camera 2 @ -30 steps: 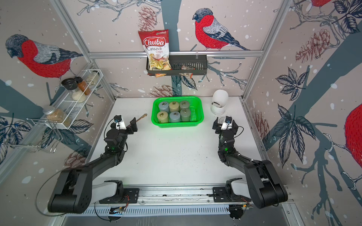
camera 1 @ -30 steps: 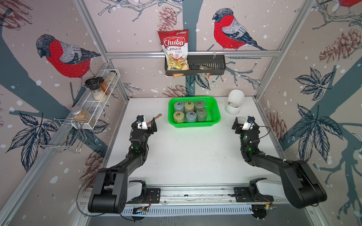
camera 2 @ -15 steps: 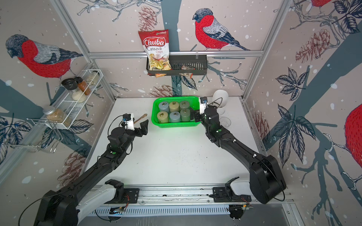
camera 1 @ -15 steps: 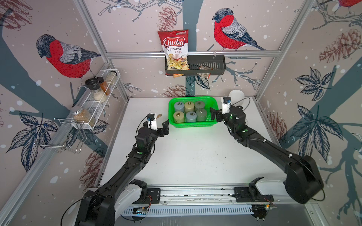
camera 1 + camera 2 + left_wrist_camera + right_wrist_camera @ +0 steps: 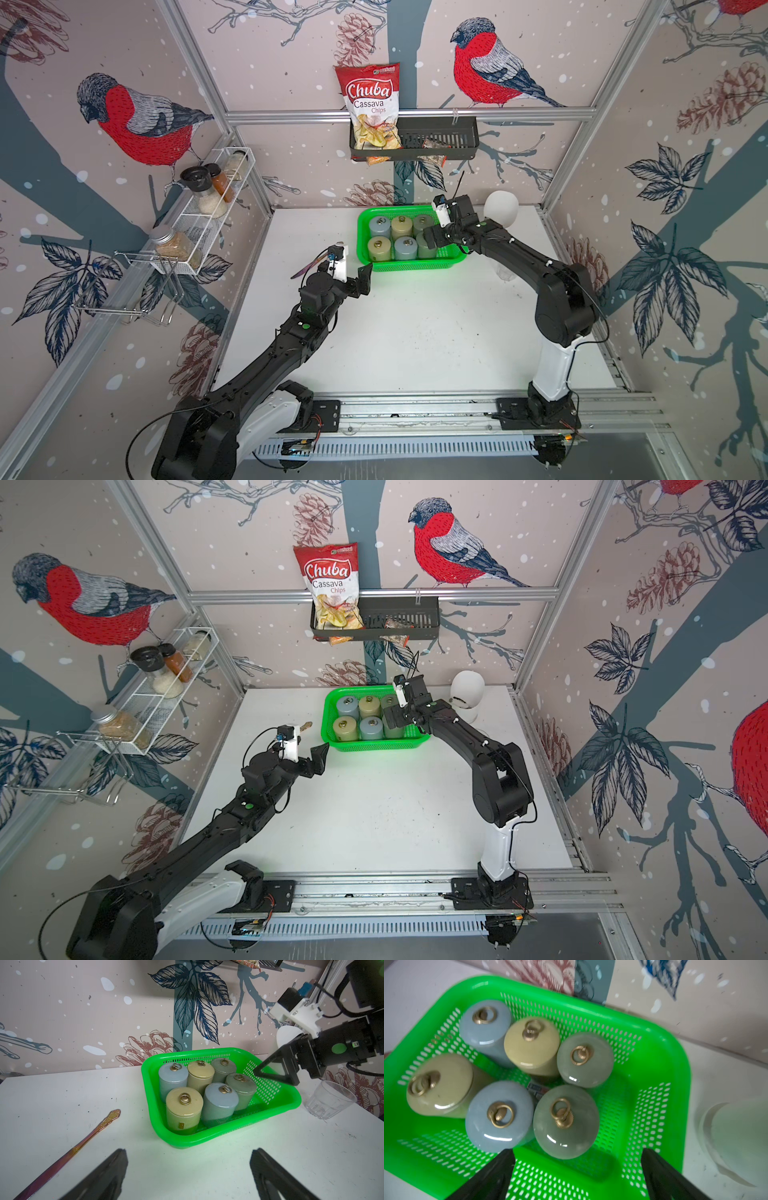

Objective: Take the tea canister out of the basket
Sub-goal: Pick up the tea canister from the basket.

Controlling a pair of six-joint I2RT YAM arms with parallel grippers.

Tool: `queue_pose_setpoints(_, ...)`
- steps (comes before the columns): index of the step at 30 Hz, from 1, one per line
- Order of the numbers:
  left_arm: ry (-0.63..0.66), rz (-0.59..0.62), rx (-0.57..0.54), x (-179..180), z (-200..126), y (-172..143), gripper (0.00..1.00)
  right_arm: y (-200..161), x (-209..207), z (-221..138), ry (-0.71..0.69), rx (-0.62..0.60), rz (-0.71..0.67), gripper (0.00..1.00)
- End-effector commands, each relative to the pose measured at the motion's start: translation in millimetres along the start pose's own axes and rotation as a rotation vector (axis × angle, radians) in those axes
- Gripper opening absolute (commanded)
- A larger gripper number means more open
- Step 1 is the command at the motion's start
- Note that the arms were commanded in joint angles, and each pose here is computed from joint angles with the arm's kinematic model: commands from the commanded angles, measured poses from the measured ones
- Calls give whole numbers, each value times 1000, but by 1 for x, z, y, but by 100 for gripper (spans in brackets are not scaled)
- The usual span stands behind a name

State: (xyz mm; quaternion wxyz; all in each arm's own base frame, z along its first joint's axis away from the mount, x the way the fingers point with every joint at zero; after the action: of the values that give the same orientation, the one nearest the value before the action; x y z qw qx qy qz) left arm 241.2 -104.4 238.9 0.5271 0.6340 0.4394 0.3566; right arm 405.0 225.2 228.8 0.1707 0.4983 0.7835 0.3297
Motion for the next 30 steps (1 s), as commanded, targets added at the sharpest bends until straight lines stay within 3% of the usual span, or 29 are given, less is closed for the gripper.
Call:
queue_pose_setpoints(1,7,12,-14,0,0,4,97,-11,-3,6,73,70,-80,100)
queue_pose_setpoints(11,9,26,-12,0,1,5,96,-24,-12,40,79,129,-207,100)
queue_pose_setpoints(30,20,62,19,1,7,2,97,-19,-5,79,234,73,-245,100)
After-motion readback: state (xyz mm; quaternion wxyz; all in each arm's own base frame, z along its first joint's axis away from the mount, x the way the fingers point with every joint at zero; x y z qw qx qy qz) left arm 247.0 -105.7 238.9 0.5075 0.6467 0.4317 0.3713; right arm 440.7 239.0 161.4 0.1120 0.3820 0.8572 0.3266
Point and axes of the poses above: each gripper's point midway between its finger pads, its own z axis out along the fingers, its own x axis along the line the jaws close on, y = z × x, the point moved 10 cm from there along -z, back along the fingers, and after that the axes turned 6 degrees about z, right-handed, at the moved point
